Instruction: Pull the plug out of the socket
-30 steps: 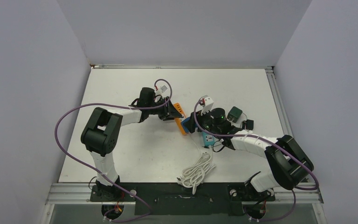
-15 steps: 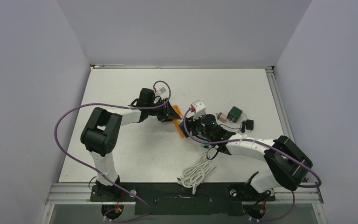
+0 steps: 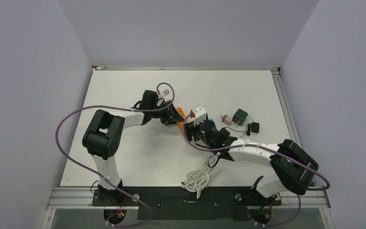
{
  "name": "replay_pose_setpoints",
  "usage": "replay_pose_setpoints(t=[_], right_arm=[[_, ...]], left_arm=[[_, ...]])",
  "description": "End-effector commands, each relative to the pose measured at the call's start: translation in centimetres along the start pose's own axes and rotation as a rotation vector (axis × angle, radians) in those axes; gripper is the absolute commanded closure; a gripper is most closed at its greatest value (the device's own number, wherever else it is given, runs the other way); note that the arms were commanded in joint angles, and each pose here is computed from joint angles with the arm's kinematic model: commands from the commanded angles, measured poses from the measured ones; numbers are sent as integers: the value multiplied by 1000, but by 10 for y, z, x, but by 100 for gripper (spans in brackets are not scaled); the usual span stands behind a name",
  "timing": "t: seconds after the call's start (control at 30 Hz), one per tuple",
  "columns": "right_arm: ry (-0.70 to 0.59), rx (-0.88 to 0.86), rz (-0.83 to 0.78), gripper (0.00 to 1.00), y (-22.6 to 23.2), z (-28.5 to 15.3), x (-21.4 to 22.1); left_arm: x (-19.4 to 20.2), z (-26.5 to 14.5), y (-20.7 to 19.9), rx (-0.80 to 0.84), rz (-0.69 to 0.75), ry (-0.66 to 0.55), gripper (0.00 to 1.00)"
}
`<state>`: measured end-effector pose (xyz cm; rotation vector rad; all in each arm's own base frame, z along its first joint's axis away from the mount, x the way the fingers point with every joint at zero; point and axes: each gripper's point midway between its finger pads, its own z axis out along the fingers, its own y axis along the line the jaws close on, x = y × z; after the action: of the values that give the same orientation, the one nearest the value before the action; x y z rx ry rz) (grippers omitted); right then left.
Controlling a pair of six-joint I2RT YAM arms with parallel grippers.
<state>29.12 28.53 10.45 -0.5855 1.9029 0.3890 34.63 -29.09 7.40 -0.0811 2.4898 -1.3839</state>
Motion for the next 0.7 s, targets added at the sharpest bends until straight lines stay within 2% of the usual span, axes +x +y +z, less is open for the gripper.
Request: replay_pose_setpoints(t=[0.0, 0.2, 0.4, 0.57, 0.67], right_arm=[[-139, -77, 63, 95, 7, -3, -50], [-161, -182, 200, 95, -12, -5, -55], [-170, -188, 225, 95, -19, -7, -56], [-181, -129, 243, 95, -29, -10, -60], [-194, -4, 274, 95, -52, -17, -61]], left_arm=[[-12, -1, -8, 13, 37, -25, 100], [-11, -1, -9, -4, 64, -21, 100], [-11, -1, -11, 1, 69, -20, 100], [-11, 1, -6, -27, 63, -17, 100], [-9, 2, 2, -66, 57, -2, 97]])
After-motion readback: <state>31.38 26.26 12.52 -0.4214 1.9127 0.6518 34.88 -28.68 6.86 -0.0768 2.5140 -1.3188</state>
